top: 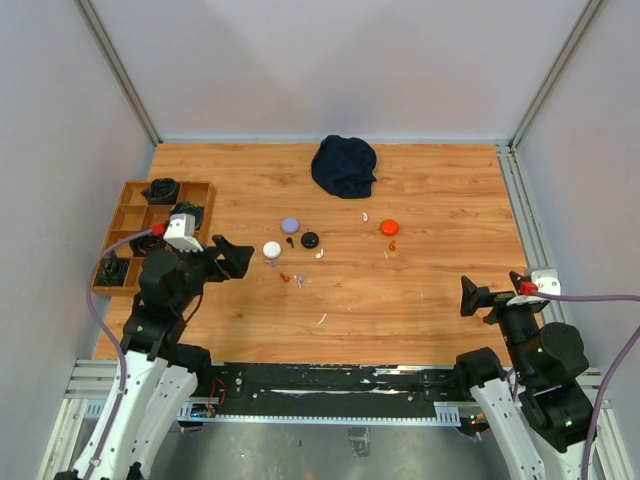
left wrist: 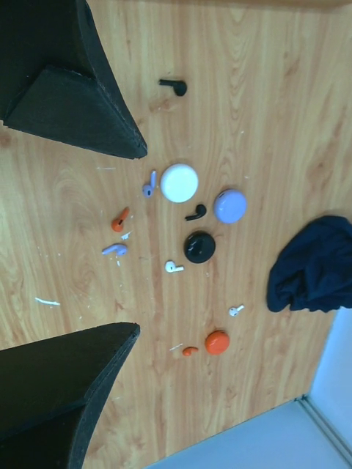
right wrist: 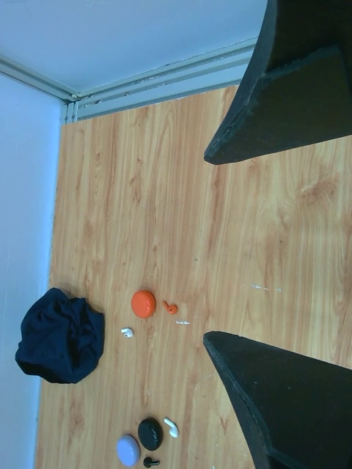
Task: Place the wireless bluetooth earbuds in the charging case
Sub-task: Pick up the charging case at the center of the board.
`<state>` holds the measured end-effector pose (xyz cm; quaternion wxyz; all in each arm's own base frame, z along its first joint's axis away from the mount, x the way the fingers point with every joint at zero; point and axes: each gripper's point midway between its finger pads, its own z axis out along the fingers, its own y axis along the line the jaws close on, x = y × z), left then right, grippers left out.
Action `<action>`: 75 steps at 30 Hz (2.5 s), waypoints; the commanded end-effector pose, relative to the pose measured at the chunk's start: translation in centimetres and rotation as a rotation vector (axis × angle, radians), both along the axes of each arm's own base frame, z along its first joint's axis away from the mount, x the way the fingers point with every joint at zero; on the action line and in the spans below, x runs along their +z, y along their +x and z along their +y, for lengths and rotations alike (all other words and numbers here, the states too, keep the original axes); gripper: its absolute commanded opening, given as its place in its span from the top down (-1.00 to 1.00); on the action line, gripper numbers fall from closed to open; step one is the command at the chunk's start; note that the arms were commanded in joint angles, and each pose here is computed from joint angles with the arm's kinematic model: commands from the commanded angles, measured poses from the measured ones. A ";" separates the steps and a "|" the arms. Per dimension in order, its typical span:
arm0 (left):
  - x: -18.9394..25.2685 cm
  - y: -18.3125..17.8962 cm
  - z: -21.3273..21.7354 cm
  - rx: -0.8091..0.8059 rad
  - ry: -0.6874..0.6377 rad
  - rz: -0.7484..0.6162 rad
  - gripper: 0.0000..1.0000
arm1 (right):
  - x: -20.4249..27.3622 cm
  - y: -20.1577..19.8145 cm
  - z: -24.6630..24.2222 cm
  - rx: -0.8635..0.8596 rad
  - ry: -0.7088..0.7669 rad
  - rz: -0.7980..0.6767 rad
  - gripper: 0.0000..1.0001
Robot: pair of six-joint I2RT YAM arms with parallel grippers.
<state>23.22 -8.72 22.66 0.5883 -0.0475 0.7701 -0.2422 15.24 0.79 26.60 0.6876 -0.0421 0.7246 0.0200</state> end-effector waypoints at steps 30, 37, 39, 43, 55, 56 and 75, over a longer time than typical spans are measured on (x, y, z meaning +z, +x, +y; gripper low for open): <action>-13.9 15.0 -6.6 -0.250 0.094 0.358 -0.98 | -0.1 0.1 0.9 0.057 -0.011 -0.021 -0.97; -16.2 15.1 -6.9 -0.275 0.101 0.428 -0.98 | -0.2 0.1 0.9 0.058 -0.011 -0.021 -0.97; -16.8 14.8 -6.9 -0.274 0.102 0.444 -0.98 | -0.2 0.1 0.9 0.057 -0.012 -0.021 -0.97; -17.8 13.7 -7.0 -0.288 0.081 0.482 -0.94 | -0.1 0.0 1.0 0.060 -0.010 -0.022 -0.97; -18.1 9.5 -8.6 -0.312 -0.003 0.509 -0.82 | -0.1 0.0 1.1 0.070 -0.010 -0.022 -0.97; -17.9 9.2 -8.8 -0.313 -0.006 0.502 -0.82 | -0.1 0.0 1.1 0.070 -0.010 -0.022 -0.97; -15.6 9.8 -7.0 -0.132 0.355 0.446 -0.80 | -0.2 0.1 1.1 0.070 -0.011 -0.022 -0.97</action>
